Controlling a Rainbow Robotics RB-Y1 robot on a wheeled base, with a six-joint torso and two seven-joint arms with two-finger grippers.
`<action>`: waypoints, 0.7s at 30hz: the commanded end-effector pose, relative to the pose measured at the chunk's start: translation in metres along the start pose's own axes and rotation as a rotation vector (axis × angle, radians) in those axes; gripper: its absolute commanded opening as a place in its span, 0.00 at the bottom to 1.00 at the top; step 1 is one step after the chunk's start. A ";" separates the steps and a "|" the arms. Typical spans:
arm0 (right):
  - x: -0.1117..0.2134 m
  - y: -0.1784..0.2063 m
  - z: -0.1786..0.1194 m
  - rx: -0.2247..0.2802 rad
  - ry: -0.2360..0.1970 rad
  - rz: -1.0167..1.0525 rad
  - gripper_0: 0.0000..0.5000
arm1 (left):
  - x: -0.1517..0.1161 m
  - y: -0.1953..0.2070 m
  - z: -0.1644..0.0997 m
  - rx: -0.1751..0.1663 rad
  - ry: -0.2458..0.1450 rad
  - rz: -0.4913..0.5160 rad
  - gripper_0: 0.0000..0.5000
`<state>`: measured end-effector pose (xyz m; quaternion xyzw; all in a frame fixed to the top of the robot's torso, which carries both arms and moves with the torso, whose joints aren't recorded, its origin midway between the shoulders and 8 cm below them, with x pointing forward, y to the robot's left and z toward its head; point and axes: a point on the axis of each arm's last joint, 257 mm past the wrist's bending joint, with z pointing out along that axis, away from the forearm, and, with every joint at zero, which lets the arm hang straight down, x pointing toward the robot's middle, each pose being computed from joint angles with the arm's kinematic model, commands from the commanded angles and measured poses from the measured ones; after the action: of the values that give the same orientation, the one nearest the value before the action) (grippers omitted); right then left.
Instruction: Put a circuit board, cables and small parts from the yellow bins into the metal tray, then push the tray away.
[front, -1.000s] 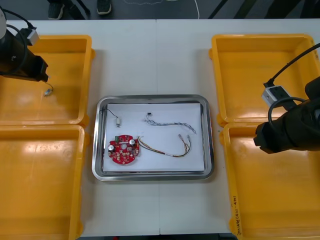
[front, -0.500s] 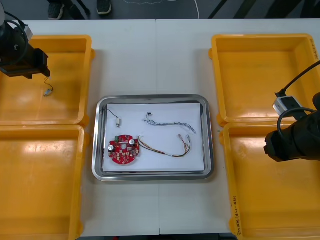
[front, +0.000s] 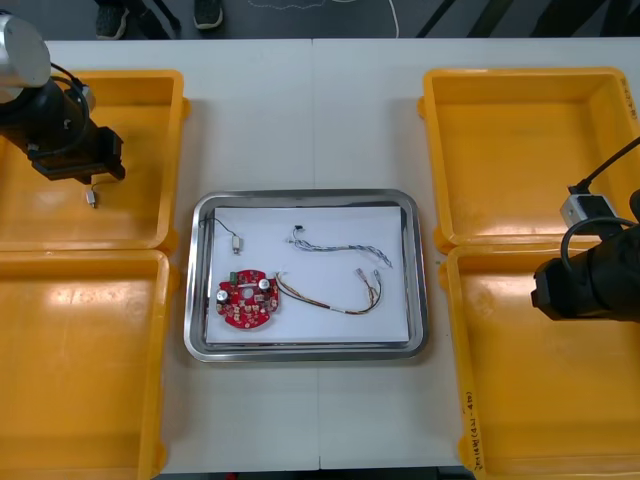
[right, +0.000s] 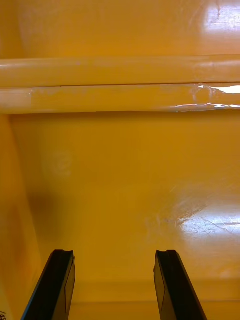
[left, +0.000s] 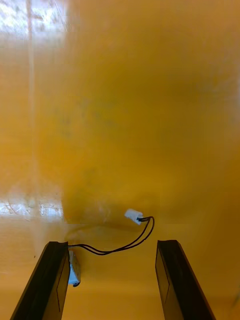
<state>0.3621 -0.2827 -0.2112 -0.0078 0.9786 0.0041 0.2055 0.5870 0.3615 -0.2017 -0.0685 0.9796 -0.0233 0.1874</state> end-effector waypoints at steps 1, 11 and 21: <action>-0.005 -0.010 -0.006 0.015 -0.026 0.039 0.92 | -0.018 -0.017 -0.014 0.007 -0.036 -0.046 1.00; -0.003 -0.007 -0.006 0.006 -0.021 0.036 0.92 | -0.015 -0.001 -0.033 -0.017 -0.013 -0.063 1.00; 0.001 -0.004 -0.005 -0.008 -0.009 0.036 0.92 | -0.008 0.013 -0.029 -0.030 0.001 -0.115 1.00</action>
<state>0.3621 -0.2843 -0.2105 -0.0049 0.9785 0.0052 0.2062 0.5722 0.3592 -0.2082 -0.0605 0.9857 -0.0158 0.1567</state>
